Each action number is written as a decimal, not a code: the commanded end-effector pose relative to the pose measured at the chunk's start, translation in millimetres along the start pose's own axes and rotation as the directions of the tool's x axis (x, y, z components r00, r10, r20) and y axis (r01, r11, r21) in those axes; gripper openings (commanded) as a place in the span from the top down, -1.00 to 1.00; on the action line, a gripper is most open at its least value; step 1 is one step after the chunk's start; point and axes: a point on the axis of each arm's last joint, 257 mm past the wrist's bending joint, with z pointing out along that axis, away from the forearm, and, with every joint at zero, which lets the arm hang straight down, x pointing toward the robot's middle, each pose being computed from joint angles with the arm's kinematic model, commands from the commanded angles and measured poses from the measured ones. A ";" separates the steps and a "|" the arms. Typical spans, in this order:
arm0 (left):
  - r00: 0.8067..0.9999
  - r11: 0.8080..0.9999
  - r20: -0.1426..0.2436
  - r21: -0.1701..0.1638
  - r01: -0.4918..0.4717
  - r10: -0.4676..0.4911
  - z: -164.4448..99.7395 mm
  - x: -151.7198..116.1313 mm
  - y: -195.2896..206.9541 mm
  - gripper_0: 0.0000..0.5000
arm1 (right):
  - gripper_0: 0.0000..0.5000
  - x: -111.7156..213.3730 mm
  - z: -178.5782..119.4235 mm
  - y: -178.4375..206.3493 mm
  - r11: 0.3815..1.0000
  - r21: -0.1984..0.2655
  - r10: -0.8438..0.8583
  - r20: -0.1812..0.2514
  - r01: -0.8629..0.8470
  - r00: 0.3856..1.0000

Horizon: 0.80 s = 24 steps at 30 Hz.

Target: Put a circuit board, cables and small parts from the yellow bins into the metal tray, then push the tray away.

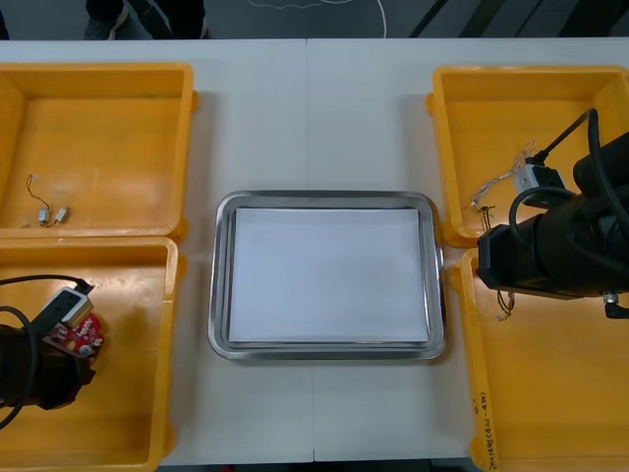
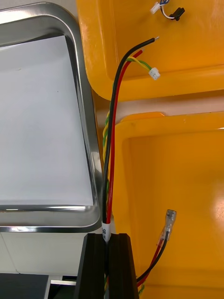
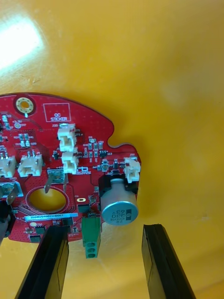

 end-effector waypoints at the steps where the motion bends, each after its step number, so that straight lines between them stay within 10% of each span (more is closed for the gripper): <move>1: 0.983 0.984 0.030 -0.005 -0.179 0.179 0.9 -16.6 -6.7 -0.71 | 1.00 -4.6 -4.8 7.0 1.000 -0.007 -0.030 0.015 0.030 0.999; 4: 0.983 0.984 0.027 -0.005 -0.180 0.180 1.7 -16.0 -7.0 -0.36 | 1.00 -3.8 -4.5 6.9 1.000 -0.008 -0.027 0.013 0.027 1.000; 9: 0.983 0.983 0.024 -0.007 -0.182 0.182 2.1 -16.0 -6.3 0.99 | 1.00 -3.1 -4.6 7.1 1.000 -0.009 -0.027 0.010 0.027 1.000; 24: 0.985 0.987 0.049 -0.020 -0.162 0.163 -7.0 -20.8 3.4 1.00 | 1.00 -2.7 -4.5 7.9 1.000 -0.012 -0.027 0.008 0.027 1.000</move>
